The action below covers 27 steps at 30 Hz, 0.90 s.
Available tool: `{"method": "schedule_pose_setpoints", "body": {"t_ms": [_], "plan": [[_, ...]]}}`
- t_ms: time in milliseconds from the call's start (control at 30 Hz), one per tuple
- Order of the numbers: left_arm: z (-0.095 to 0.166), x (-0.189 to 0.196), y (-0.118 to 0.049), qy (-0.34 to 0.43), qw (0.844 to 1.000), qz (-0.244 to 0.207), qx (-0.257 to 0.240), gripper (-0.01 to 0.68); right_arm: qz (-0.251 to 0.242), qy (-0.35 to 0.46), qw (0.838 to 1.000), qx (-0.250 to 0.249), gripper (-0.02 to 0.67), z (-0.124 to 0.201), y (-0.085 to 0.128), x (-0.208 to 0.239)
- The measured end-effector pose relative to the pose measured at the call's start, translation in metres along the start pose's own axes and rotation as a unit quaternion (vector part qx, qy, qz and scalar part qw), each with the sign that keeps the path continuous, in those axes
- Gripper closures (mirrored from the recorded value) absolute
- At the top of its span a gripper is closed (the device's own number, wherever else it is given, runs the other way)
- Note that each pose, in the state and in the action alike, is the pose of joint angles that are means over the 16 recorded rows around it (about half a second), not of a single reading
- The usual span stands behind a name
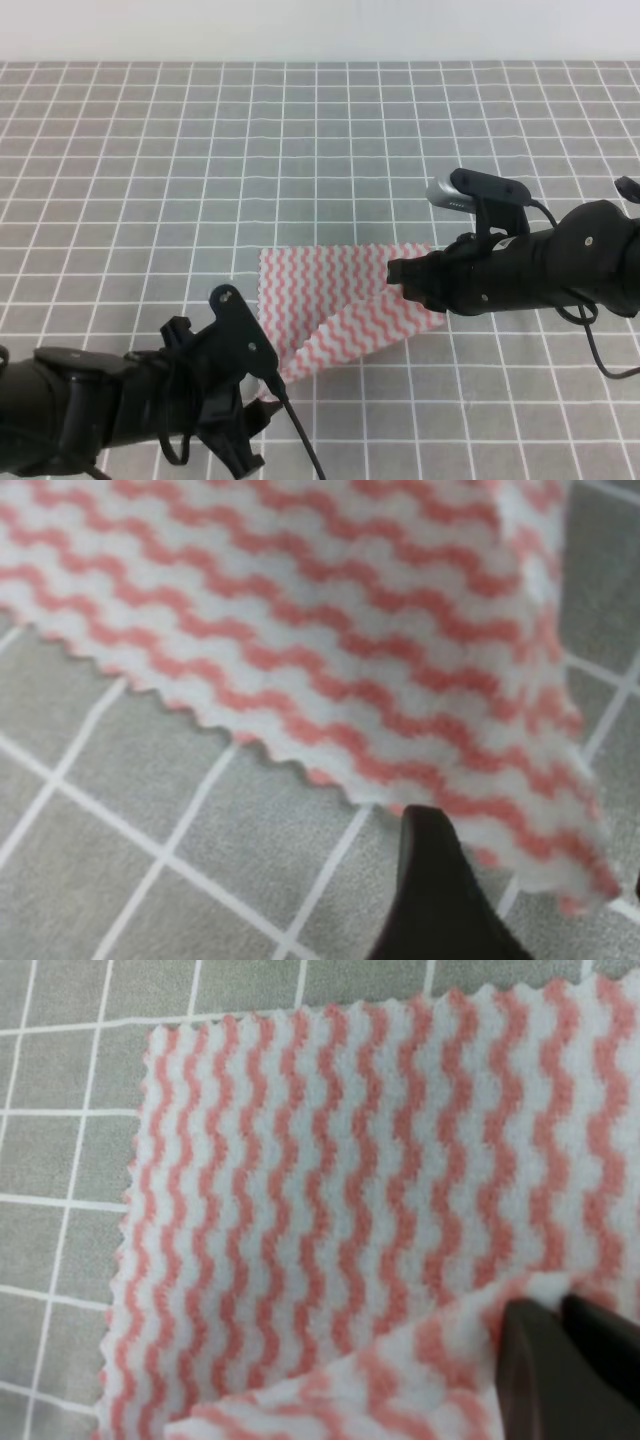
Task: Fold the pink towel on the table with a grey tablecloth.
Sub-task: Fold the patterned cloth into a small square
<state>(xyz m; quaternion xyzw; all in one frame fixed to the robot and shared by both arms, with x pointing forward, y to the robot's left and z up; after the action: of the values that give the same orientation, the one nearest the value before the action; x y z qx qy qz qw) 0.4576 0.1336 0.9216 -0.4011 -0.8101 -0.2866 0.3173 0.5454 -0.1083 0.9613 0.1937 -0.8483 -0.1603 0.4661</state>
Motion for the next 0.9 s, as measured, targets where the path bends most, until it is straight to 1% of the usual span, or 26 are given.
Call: {"method": "schedule_pose_setpoints", "body": {"t_ms": [167, 633, 733, 900], "plan": [[0.003, -0.006, 0.0, 0.012, 1.0, 0.003, -0.006, 0.29, 0.0, 0.001, 1.0, 0.003, 0.664, 0.0, 0.0, 0.0], [-0.003, -0.02, 0.005, 0.017, 1.0, 0.003, -0.006, 0.306, -0.001, 0.008, 1.0, 0.006, 0.664, 0.002, 0.0, -0.001], [-0.003, -0.022, 0.007, 0.02, 1.0, 0.001, -0.006, 0.334, -0.001, 0.009, 1.0, 0.006, 0.664, 0.002, 0.0, -0.002], [-0.002, -0.025, 0.008, 0.027, 1.0, -0.002, -0.009, 0.413, 0.0, 0.011, 1.0, 0.006, 0.664, 0.003, 0.0, -0.002]]}}
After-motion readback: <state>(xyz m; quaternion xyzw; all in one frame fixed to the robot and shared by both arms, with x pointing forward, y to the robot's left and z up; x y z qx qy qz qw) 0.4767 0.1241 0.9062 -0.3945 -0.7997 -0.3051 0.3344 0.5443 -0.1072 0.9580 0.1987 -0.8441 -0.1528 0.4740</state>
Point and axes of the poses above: a point on each arm's last joint axis where the gripper is mounted, x pointing back along that axis away from the gripper, y along the wrist's bending axis when the last joint is at zero, z = x × y, the point moved 2 cm from there along -x, pointing out along that axis toward the gripper
